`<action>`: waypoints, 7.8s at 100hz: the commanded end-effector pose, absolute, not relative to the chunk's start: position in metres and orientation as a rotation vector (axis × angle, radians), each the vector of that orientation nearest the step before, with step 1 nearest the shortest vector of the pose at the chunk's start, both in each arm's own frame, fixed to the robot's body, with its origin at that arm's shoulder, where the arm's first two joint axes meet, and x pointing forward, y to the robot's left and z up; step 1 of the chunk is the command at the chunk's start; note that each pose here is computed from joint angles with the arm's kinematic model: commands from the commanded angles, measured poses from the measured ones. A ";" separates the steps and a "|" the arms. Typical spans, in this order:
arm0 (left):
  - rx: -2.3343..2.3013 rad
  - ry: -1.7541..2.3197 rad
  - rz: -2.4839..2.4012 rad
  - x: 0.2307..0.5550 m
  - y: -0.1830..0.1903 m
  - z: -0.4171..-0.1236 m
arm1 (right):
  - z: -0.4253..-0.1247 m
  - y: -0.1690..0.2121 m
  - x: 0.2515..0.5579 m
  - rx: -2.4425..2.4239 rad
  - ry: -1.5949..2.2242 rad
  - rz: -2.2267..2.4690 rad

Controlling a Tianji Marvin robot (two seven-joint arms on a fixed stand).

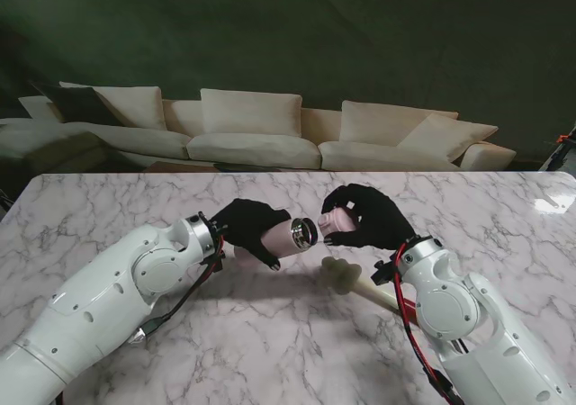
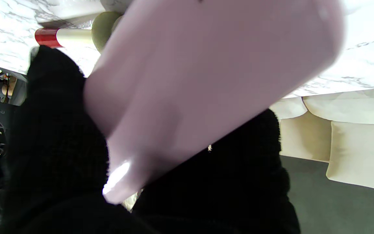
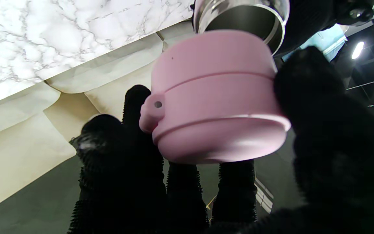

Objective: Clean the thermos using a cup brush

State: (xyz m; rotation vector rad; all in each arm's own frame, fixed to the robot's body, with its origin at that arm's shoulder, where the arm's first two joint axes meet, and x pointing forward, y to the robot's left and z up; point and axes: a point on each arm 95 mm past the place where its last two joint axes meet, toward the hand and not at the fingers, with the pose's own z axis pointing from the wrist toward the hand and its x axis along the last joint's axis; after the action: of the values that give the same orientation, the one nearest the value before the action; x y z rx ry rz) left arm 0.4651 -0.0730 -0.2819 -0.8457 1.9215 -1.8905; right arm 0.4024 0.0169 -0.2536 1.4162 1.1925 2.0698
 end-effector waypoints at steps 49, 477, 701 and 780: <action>-0.856 1.902 -1.927 0.462 -0.080 -0.279 | -0.259 0.041 0.408 1.451 1.123 2.124; -0.844 1.899 -1.941 0.459 -0.085 -0.271 | -0.279 -0.001 0.391 1.011 1.417 1.924; -0.837 1.911 -1.936 0.460 -0.086 -0.272 | -0.283 0.014 0.399 0.956 1.414 1.952; -0.854 1.918 -1.940 0.462 -0.091 -0.276 | -0.294 0.068 0.401 1.190 1.165 2.171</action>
State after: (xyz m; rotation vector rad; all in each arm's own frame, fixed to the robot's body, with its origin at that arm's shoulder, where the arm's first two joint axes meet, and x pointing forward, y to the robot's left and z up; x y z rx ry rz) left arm 0.4597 -0.0875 -0.2815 -0.8598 1.9203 -1.9372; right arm 0.4105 0.0511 -0.2971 1.1834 1.1447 2.1234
